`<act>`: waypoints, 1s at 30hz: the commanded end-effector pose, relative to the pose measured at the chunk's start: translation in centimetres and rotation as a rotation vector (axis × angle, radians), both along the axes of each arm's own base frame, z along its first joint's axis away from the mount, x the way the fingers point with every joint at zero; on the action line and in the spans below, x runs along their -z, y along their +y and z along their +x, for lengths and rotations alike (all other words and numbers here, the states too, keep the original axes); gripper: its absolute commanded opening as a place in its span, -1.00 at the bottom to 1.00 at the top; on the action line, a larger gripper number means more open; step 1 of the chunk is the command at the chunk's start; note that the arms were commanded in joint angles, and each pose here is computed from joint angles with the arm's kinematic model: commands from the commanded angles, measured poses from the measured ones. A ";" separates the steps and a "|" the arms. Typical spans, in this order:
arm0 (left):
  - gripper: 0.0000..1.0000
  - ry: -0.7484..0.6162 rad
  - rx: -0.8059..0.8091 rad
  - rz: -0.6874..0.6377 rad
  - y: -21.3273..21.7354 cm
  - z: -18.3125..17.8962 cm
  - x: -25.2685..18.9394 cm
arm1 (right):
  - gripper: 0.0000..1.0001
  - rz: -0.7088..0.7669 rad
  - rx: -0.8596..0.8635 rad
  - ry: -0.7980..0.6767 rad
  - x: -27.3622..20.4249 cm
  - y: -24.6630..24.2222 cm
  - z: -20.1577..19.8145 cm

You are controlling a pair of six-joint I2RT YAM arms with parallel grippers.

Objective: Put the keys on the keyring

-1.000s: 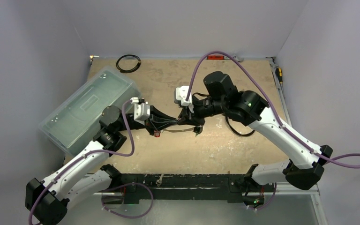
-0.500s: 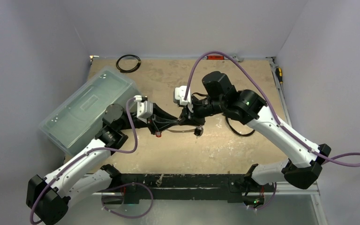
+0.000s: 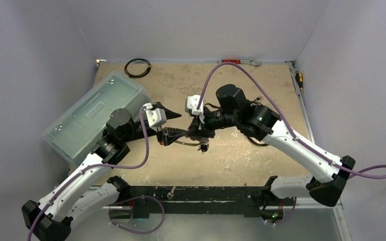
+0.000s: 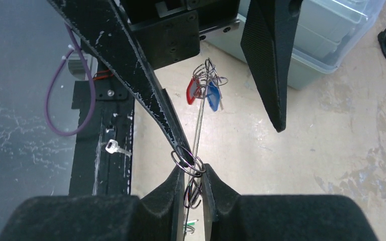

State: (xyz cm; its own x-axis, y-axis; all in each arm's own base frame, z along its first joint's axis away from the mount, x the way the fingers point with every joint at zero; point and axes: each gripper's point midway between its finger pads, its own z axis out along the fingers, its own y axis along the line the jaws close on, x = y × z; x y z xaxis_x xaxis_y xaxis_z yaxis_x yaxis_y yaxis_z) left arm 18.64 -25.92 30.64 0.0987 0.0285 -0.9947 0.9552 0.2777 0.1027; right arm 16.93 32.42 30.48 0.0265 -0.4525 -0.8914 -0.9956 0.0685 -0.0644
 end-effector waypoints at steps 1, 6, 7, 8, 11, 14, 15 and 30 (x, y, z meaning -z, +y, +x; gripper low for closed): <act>0.32 -0.013 0.013 0.036 0.7 -1.3 -0.9 | -1.00 0.133 0.150 -0.096 -2.9 0.4 3.9; 0.36 -0.003 0.036 0.064 1.1 -2.3 -1.1 | -1.00 0.146 0.251 -0.076 -2.4 -0.3 6.3; 0.37 -0.001 0.040 0.067 1.2 -2.5 -1.2 | -1.00 0.149 0.274 -0.075 -2.4 -0.4 6.8; 0.38 0.004 0.040 0.071 1.3 -2.6 -1.3 | -1.00 0.150 0.293 -0.072 -2.3 -0.7 7.2; 0.42 0.020 0.034 0.083 1.5 -2.8 -1.4 | -1.00 0.151 0.357 -0.065 -1.7 -1.4 8.5; 0.45 0.033 0.017 0.078 1.7 -2.7 -1.6 | -1.00 0.171 0.388 -0.044 -1.5 -2.0 9.2; 0.45 0.039 0.010 0.079 1.7 -2.6 -1.5 | -1.00 0.174 0.391 -0.035 -1.2 -2.1 9.3; 0.23 0.593 -0.502 0.261 2.7 6.2 10.5 | -0.69 0.135 0.873 0.164 7.1 -6.6 12.1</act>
State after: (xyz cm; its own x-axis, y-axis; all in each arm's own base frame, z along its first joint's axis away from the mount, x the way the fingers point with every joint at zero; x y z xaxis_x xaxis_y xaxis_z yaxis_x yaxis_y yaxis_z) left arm 22.82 -23.78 23.23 -0.3241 0.2167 -0.9209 0.8027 0.5781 -0.1465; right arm 28.05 27.56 23.91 -0.3359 -0.2762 -0.9005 -0.7298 0.6808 0.0635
